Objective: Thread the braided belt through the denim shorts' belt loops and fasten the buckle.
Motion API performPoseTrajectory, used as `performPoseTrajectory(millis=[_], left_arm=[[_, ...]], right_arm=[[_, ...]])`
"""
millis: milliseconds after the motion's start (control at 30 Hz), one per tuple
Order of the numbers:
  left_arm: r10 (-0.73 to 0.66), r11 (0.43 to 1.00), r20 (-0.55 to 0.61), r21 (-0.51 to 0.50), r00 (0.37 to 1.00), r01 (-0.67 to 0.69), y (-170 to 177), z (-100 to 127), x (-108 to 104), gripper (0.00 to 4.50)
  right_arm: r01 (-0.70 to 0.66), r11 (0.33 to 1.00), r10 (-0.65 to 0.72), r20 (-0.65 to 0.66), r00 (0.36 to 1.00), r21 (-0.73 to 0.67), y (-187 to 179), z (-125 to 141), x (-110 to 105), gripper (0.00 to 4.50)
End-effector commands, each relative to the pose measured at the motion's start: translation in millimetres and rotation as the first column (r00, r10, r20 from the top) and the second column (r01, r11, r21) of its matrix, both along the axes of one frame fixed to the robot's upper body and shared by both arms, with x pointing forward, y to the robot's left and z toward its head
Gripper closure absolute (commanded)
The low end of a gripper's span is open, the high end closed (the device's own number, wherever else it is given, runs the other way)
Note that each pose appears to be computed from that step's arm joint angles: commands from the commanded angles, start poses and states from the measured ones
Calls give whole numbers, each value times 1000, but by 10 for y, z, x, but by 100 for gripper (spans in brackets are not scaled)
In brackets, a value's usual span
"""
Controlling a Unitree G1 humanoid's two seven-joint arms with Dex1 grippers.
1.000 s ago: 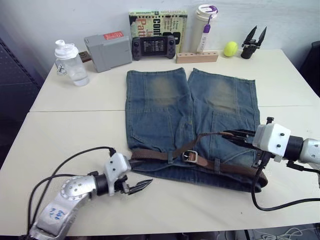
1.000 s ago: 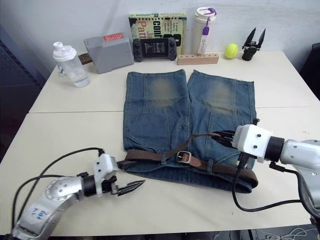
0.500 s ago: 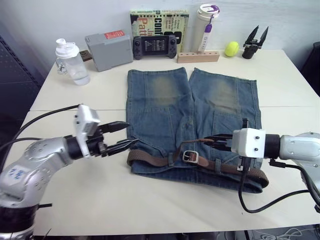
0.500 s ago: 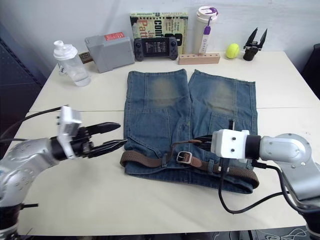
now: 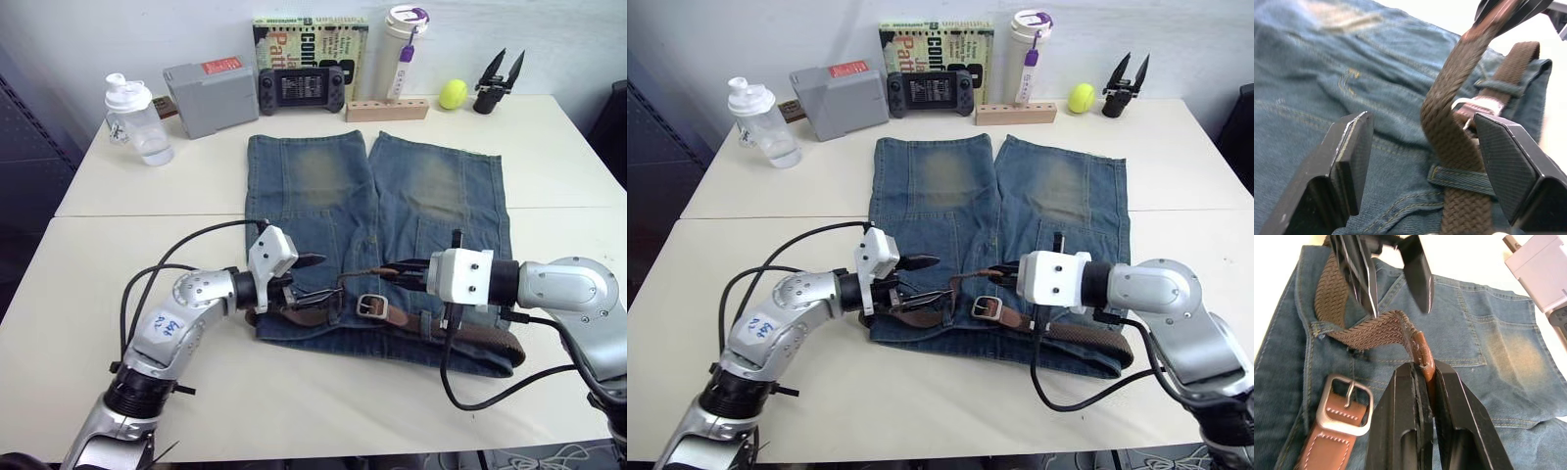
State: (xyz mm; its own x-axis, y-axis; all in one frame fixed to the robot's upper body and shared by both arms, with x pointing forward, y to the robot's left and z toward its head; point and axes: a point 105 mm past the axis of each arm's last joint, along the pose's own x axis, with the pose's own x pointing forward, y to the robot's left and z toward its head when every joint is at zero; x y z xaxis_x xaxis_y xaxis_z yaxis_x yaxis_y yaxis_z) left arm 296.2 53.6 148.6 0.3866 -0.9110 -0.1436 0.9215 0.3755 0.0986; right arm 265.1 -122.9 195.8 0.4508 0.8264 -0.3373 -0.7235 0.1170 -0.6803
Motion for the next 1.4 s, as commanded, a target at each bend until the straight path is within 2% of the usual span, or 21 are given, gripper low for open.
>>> performPoseTrajectory(millis=[33, 267, 400, 567, 867, 933, 967, 1000, 1033, 1133, 1200, 1267, 1400], left_arm=[[-11, 1000, 57, 9, 998, 10, -109, 67, 26, 92], [18, 999, 65, 41, 998, -20, -168, -7, 87, 92], [44, 999, 62, 29, 997, -45, -173, -7, 125, 214], [51, 998, 81, 42, 995, -55, -169, -15, 133, 435], [43, 999, 114, 8, 993, -45, -213, 49, 86, 443], [32, 999, 125, -2, 992, -32, -231, 67, 45, 450], [33, 999, 127, -1, 991, -33, -231, 64, 34, 450], [38, 999, 130, 2, 991, -39, -226, 59, 30, 450], [42, 999, 132, 5, 990, -43, -221, 54, 30, 450], [83, 996, 116, 9, 990, -85, -170, 26, 44, 450], [127, 990, 125, 45, 984, -134, -106, -13, 56, 450], [172, 983, 131, 48, 976, -179, -59, -10, 71, 450], [241, 970, 112, -23, 964, -240, -15, 88, 96, 450]], right_arm=[[-38, 999, 38, 48, 998, 10, 92, 86, -68, 450], [-43, 999, 42, 50, 998, 19, 109, 93, -91, 450], [-41, 999, 39, 50, 998, 23, 111, 93, -94, 450], [-33, 999, 32, 40, 999, 28, 108, 84, -93, 450], [15, 999, -14, -16, 1000, 40, 61, 53, -55, 450], [45, 995, -42, -37, 998, 85, 46, 81, -14, 364], [60, 993, -53, -69, 996, 101, 34, 68, -7, 356], [70, 992, -61, -85, 995, 108, 23, 60, -4, 297], [75, 991, -65, -95, 993, 110, 17, 54, -6, 262], [132, 981, -117, -111, 987, 140, -49, 93, 13, 116], [162, 978, -143, -144, 979, 133, -128, 84, -52, 14], [183, 976, -157, -199, 967, 117, -168, 15, -143, 6], [204, 976, -173, -296, 939, 79, -124, -265, -340, 6]])
